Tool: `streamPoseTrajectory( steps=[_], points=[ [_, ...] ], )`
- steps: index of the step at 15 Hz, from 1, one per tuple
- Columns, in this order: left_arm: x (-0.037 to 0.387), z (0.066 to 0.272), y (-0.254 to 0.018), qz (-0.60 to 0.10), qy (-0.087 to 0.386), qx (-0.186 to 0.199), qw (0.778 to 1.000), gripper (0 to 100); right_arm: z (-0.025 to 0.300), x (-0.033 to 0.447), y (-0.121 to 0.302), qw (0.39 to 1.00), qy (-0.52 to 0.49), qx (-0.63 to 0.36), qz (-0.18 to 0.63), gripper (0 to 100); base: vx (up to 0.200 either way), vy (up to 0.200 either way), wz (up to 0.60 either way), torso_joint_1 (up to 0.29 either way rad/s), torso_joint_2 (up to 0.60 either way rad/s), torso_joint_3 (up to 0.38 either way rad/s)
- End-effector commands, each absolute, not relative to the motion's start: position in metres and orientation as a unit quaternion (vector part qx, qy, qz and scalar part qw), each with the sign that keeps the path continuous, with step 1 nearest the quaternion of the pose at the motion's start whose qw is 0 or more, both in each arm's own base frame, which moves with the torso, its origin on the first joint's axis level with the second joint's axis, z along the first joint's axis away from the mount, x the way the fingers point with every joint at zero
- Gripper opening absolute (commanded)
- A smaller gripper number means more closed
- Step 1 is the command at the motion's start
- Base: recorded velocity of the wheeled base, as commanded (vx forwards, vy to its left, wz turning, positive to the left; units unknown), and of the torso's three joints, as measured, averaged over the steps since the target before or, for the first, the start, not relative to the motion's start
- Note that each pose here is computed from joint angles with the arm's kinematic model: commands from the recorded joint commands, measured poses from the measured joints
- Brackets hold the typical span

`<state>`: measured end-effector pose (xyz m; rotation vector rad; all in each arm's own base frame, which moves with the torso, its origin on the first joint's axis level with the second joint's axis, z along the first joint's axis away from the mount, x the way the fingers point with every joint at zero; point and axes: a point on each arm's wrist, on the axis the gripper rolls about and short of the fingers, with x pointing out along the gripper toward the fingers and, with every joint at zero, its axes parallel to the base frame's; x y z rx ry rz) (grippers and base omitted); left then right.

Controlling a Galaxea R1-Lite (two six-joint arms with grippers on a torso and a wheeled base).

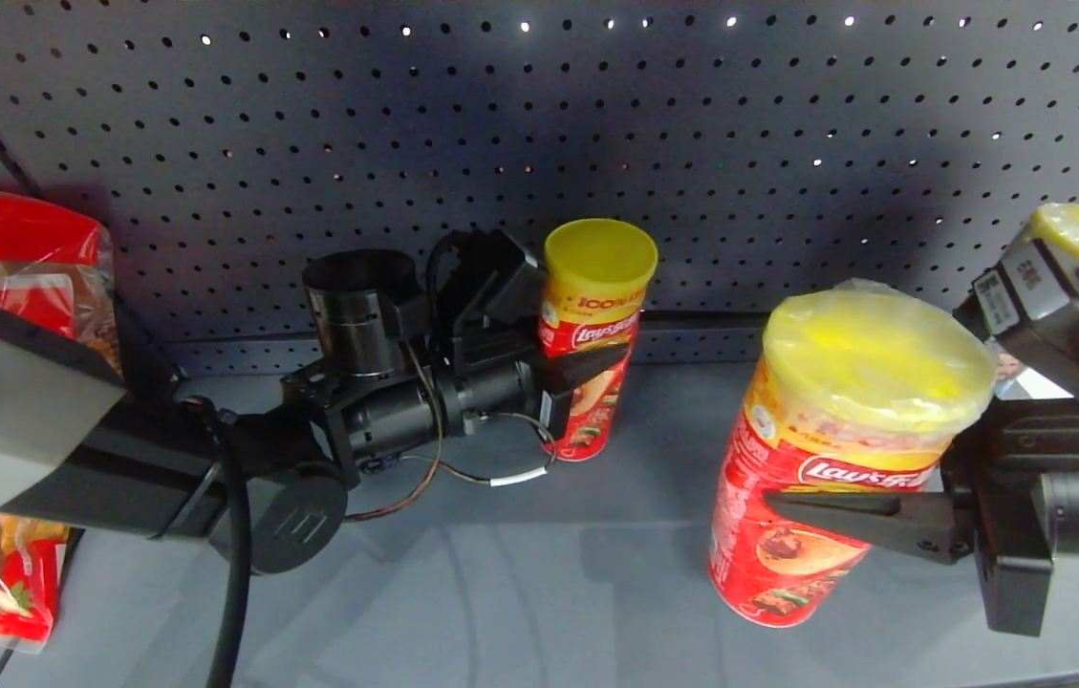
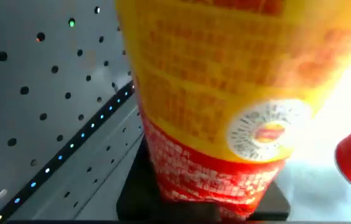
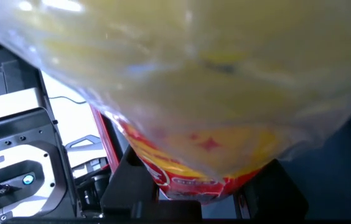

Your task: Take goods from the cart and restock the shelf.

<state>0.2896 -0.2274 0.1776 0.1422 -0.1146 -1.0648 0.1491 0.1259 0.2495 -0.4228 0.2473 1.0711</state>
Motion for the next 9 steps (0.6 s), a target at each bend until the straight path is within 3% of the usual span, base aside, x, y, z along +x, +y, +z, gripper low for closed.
streamPoseTrajectory(
  steps=[1, 6, 9],
  points=[
    [0.277, 0.186, -0.223, -0.513, -0.061, 0.065, 0.853, 0, 0.249, 0.151, 0.127, 0.832, 0.119, -0.2, 0.504, 0, 0.0, 0.0, 0.0, 0.0, 0.0, 0.0],
    [0.203, 0.19, -0.19, -0.545, -0.036, 0.054, 0.836, 0, 0.246, 0.165, 0.133, 0.833, 0.133, -0.2, 0.499, 0, 0.0, 0.0, 0.0, 0.0, 0.0, 0.0],
    [0.178, 0.181, -0.166, -0.542, -0.017, 0.059, 0.838, 0, 0.247, 0.181, 0.13, 0.846, 0.14, -0.196, 0.475, 0, 0.0, 0.0, 0.0, 0.0, 0.0, 0.0]
  ],
)
